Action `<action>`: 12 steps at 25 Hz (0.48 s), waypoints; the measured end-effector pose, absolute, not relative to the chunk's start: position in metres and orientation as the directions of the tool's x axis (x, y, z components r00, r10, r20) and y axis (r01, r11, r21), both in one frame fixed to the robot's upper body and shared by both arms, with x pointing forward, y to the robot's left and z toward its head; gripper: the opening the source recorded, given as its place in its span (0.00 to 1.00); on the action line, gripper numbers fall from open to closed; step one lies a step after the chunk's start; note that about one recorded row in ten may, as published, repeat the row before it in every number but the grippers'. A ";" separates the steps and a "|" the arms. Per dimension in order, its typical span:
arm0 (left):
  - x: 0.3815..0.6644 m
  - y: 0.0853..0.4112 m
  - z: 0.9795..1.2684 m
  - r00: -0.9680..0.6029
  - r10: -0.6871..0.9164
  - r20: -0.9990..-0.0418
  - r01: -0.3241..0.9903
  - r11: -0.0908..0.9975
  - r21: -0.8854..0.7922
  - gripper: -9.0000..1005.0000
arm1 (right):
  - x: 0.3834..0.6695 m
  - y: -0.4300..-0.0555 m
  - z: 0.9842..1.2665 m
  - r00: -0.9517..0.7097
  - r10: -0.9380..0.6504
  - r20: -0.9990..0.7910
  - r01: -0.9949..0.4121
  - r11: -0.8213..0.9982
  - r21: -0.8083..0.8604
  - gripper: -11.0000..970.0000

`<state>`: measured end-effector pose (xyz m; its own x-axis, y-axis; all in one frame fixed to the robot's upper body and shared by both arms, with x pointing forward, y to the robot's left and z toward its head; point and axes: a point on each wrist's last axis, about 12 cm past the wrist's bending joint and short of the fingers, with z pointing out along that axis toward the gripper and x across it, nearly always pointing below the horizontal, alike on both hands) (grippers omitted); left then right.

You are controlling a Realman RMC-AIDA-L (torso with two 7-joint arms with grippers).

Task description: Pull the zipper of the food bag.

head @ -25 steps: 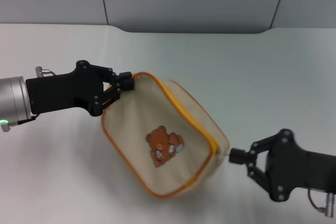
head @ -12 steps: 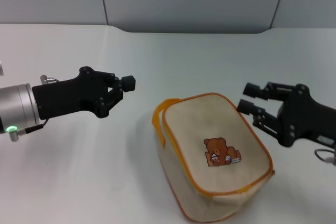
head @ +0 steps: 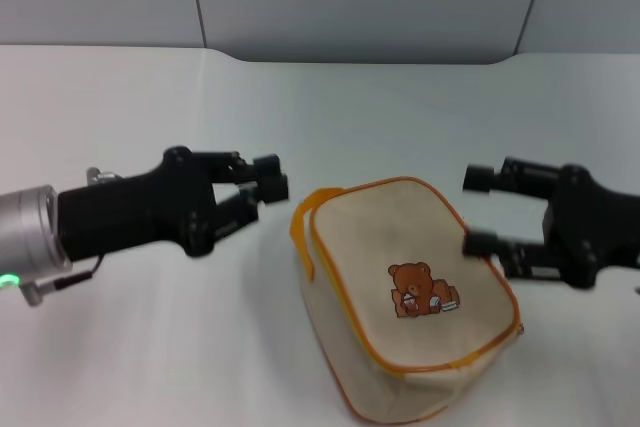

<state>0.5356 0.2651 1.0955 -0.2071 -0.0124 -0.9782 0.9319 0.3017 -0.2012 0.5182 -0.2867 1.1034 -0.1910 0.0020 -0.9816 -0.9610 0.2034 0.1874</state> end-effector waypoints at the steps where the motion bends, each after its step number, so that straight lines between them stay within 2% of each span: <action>1: 0.532 0.264 1.096 -0.209 -0.020 -0.978 0.938 0.278 -0.207 0.14 | 0.517 -0.286 1.104 -0.198 -0.020 -0.980 -0.966 0.172 0.192 0.61; 2: 0.523 0.260 1.096 -0.225 -0.024 -0.974 0.952 0.209 -0.225 0.15 | 0.516 -0.286 1.105 -0.201 -0.042 -0.979 -0.970 0.146 0.193 0.73; 4: 0.519 0.257 1.094 -0.238 -0.009 -0.971 0.956 0.174 -0.235 0.16 | 0.514 -0.283 1.104 -0.206 -0.090 -0.974 -0.975 0.103 0.197 0.76; 8: 0.513 0.252 1.089 -0.256 0.038 -0.966 0.960 0.130 -0.249 0.31 | 0.512 -0.280 1.100 -0.208 -0.124 -0.970 -0.976 0.094 0.197 0.82; 12: 0.511 0.255 1.088 -0.260 0.047 -0.964 0.959 0.126 -0.253 0.45 | 0.512 -0.279 1.099 -0.206 -0.126 -0.970 -0.976 0.101 0.194 0.82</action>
<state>0.5113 0.2553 1.0881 -0.2605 0.0465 -0.9644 0.9592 0.1259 -0.2530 0.5121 -0.2790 1.0989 -0.2059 -0.1255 -0.9705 -0.9758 0.1007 0.1940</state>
